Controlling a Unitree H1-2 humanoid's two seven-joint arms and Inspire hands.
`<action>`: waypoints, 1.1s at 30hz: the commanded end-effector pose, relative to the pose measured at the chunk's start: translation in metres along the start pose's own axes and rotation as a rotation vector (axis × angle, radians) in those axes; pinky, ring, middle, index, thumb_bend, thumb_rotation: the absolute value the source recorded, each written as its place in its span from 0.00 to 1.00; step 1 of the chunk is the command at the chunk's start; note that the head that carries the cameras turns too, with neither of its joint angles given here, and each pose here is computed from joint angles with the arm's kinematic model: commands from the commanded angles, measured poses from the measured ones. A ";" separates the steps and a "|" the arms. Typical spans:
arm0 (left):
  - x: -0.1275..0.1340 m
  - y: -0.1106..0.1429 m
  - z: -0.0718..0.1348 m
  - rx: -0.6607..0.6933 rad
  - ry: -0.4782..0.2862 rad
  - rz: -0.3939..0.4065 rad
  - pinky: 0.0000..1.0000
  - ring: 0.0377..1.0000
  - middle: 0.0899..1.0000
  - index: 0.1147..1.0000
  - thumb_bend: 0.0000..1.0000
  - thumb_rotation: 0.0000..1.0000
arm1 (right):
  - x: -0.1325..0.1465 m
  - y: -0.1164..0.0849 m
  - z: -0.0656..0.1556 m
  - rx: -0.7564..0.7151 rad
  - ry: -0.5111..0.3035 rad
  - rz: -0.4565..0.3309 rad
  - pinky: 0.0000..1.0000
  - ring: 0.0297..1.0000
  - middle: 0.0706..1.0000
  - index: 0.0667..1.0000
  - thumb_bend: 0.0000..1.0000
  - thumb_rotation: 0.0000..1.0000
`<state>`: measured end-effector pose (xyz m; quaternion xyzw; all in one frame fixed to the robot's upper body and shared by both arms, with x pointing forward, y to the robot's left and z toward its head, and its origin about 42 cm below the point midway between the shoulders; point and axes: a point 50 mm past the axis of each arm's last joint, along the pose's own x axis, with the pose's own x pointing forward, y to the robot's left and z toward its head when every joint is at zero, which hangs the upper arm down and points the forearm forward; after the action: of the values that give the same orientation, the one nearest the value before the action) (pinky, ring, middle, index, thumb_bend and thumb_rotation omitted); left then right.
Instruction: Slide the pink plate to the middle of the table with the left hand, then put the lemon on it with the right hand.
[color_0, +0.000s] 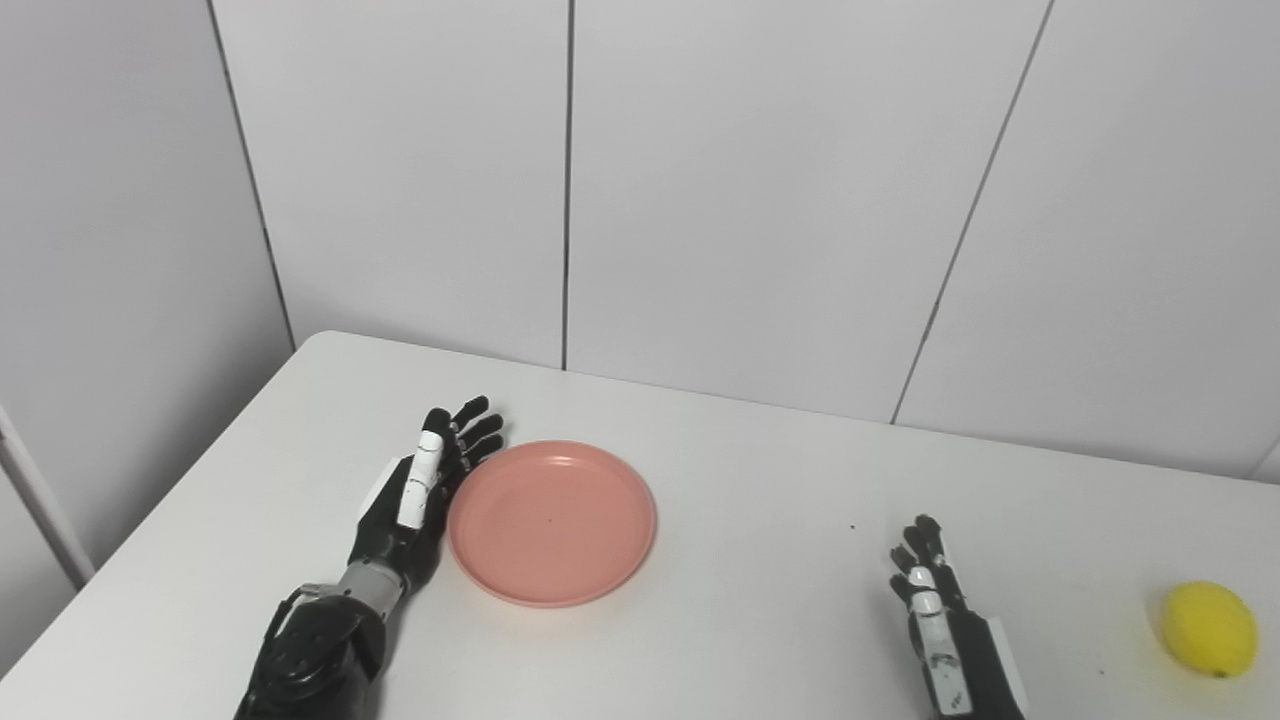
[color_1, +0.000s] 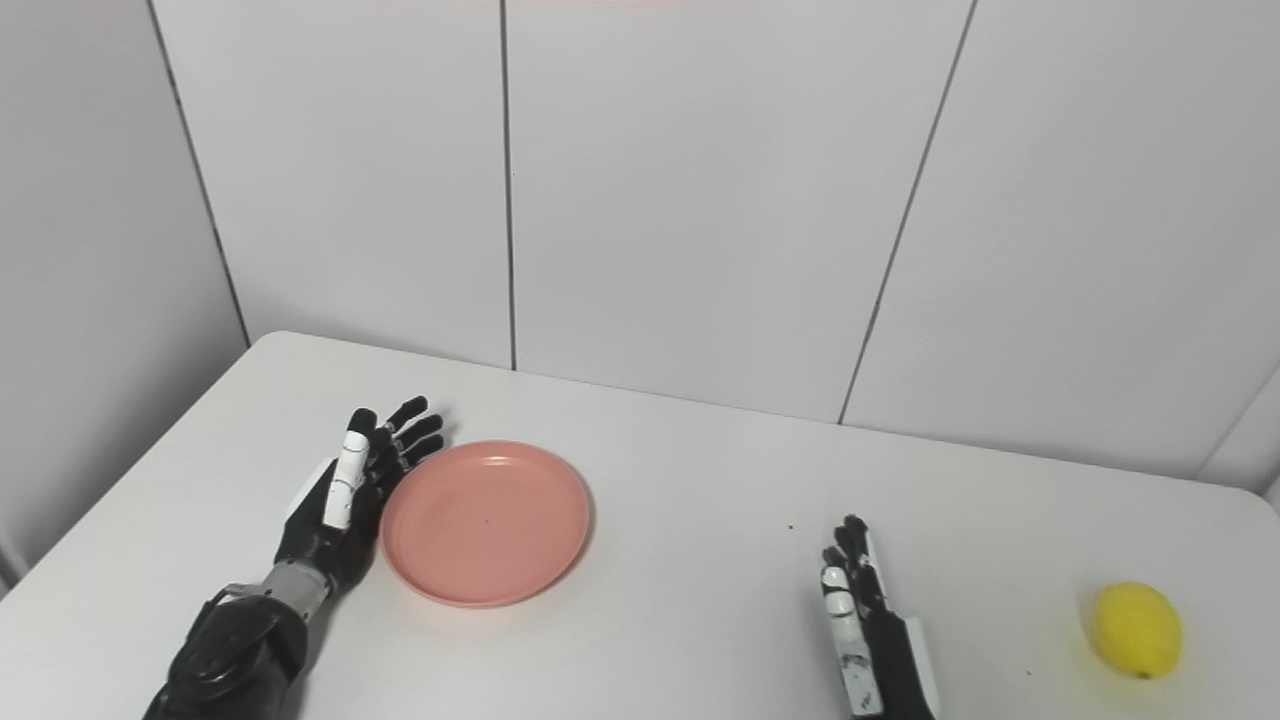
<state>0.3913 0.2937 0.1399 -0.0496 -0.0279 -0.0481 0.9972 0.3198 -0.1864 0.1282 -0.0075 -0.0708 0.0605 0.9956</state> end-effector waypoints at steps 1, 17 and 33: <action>0.002 -0.005 0.005 -0.008 -0.012 -0.036 0.94 0.92 0.91 0.90 0.83 1.00 | 0.009 0.007 0.013 -0.002 -0.088 0.000 0.96 0.96 0.97 0.98 0.54 0.91; -0.004 -0.017 -0.013 -0.083 0.000 -0.087 0.90 0.91 0.91 0.91 0.87 1.00 | 0.019 0.025 0.011 -0.003 -0.080 -0.001 0.96 0.96 0.97 0.97 0.60 0.94; -0.023 -0.067 -0.019 -0.124 0.012 -0.058 0.94 0.93 0.93 0.93 0.85 1.00 | 0.016 0.022 0.013 0.007 -0.082 -0.007 0.96 0.96 0.97 0.97 0.59 0.92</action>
<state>0.3672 0.2337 0.1301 -0.1090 -0.0321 -0.0772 0.9905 0.3295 -0.1649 0.1295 -0.0096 -0.0717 0.0594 0.9956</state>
